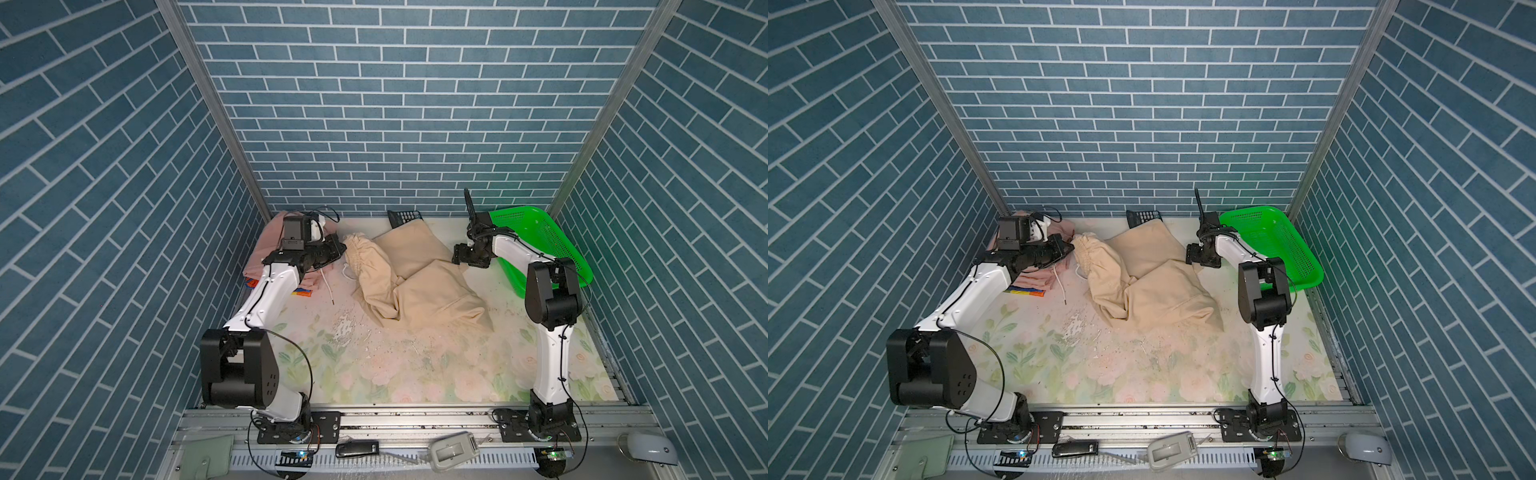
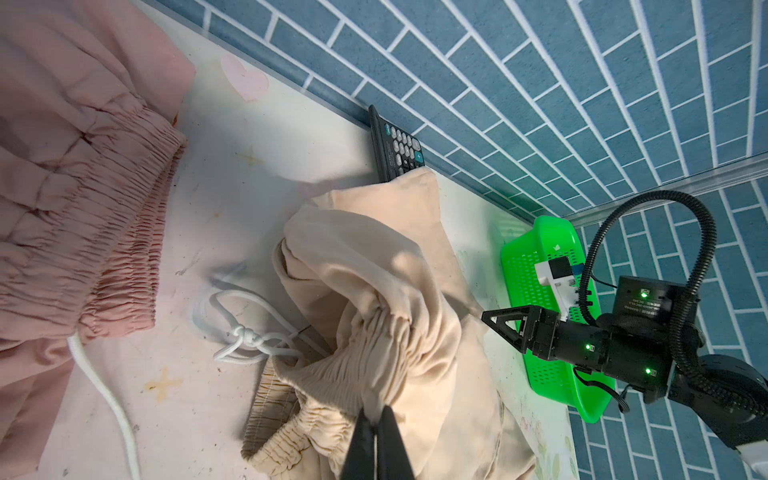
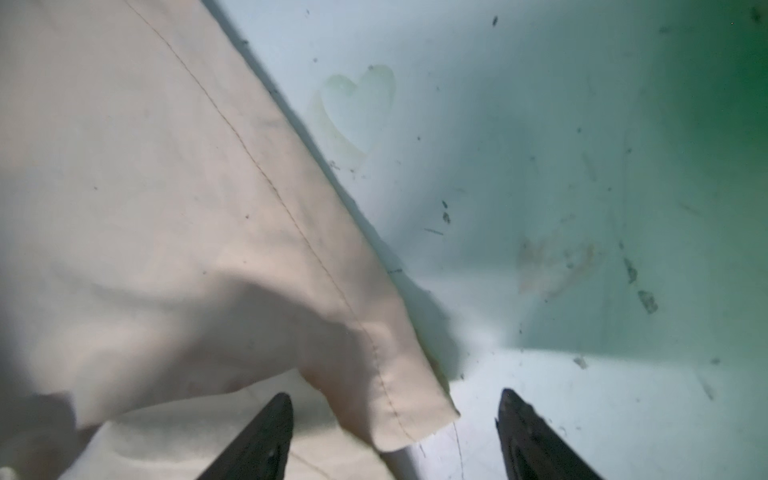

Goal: Fold and stack the shorts
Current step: 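Pinch the beige leg hem with right gripper while left gripper holds the waistband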

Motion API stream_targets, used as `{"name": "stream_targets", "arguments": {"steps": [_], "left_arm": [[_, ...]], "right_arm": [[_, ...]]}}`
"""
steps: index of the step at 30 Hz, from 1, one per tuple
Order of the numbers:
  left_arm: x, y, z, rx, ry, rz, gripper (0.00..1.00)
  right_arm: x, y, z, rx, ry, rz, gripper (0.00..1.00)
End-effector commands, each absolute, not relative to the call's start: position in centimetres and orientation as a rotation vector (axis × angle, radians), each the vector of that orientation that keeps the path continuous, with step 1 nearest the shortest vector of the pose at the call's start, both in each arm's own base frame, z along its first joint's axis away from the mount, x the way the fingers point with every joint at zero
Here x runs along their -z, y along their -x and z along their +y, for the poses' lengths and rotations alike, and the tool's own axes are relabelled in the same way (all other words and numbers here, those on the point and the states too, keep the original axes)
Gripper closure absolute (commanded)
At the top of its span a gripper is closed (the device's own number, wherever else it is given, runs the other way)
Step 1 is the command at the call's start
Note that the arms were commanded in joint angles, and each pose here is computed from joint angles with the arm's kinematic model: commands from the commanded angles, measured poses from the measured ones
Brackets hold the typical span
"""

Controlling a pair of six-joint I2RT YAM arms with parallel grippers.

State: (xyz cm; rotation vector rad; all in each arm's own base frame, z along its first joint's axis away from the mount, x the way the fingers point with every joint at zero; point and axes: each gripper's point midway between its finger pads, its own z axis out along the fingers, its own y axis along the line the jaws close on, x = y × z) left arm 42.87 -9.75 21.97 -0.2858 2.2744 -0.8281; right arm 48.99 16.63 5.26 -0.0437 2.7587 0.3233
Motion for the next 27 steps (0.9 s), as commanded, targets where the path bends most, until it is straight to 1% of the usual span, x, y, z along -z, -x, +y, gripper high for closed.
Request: {"name": "stream_targets", "arguments": {"steps": [1, 3, 5, 6, 7, 9, 12, 14, 15, 17, 20, 22, 23, 25, 26, 27], "left_arm": [[-22.2, -42.7, -9.7, 0.815, 0.275, 2.265, 1.0], [-22.1, -42.9, -9.8, 0.823, 0.282, 2.263, 1.0], [-22.2, -42.9, -9.8, 0.826, 0.286, 2.254, 1.0], [-22.3, -43.0, -9.8, 0.824, 0.285, 2.252, 1.0], [-22.5, -43.1, -9.7, 0.823, 0.285, 2.248, 1.0], [-22.8, -43.3, -9.7, 0.814, 0.277, 2.247, 1.0], [-23.4, -43.5, -9.6, 0.787, 0.249, 2.257, 1.0], [-23.9, -43.5, -9.6, 0.756, 0.214, 2.254, 1.0], [-24.1, -43.5, -9.4, 0.736, 0.203, 2.252, 1.0], [-24.3, -43.3, -9.1, 0.689, 0.172, 2.261, 1.0], [-23.9, -42.9, -8.2, 0.594, 0.145, 2.305, 1.0], [-23.4, -42.6, -7.7, 0.55, 0.142, 2.328, 1.0], [-23.2, -42.5, -7.7, 0.542, 0.141, 2.334, 1.0], [-22.7, -42.3, -7.8, 0.549, 0.131, 2.346, 1.0], [-22.5, -42.2, -8.1, 0.55, 0.118, 2.357, 1.0], [-22.1, -42.0, -8.1, 0.537, 0.105, 2.37, 1.0]], "right_arm": [[-4.4, -48.3, 16.0, -0.278, 0.055, 2.787, 0.37], [-4.1, -48.1, 16.3, -0.3, 0.061, 2.792, 0.58], [-4.1, -48.0, 16.5, -0.324, 0.064, 2.791, 0.9], [-4.6, -47.9, 16.5, -0.33, 0.061, 2.776, 0.99], [-5.2, -47.8, 16.4, -0.329, 0.06, 2.76, 1.0], [-7.1, -47.2, 15.9, -0.313, 0.064, 2.726, 1.0], [-10.8, -44.8, 14.3, -0.274, 0.051, 2.656, 1.0], [-12.5, -41.9, 13.2, -0.274, 0.022, 2.607, 1.0], [-12.5, -40.4, 12.8, -0.281, 0.004, 2.596, 1.0], [-11.1, -36.7, 11.5, -0.279, -0.044, 2.602, 1.0], [-7.4, -31.7, 9.7, -0.245, -0.103, 2.667, 1.0], [-5.4, -29.8, 9.4, -0.24, -0.109, 2.728, 1.0], [-5.0, -29.4, 9.3, -0.234, -0.1, 2.758, 0.98], [-5.7, -29.9, 9.3, -0.215, -0.082, 2.757, 0.8], [-6.8, -30.9, 9.3, -0.208, -0.076, 2.725, 0.66], [-7.9, -31.9, 9.4, -0.21, -0.074, 2.693, 0.55]]}}
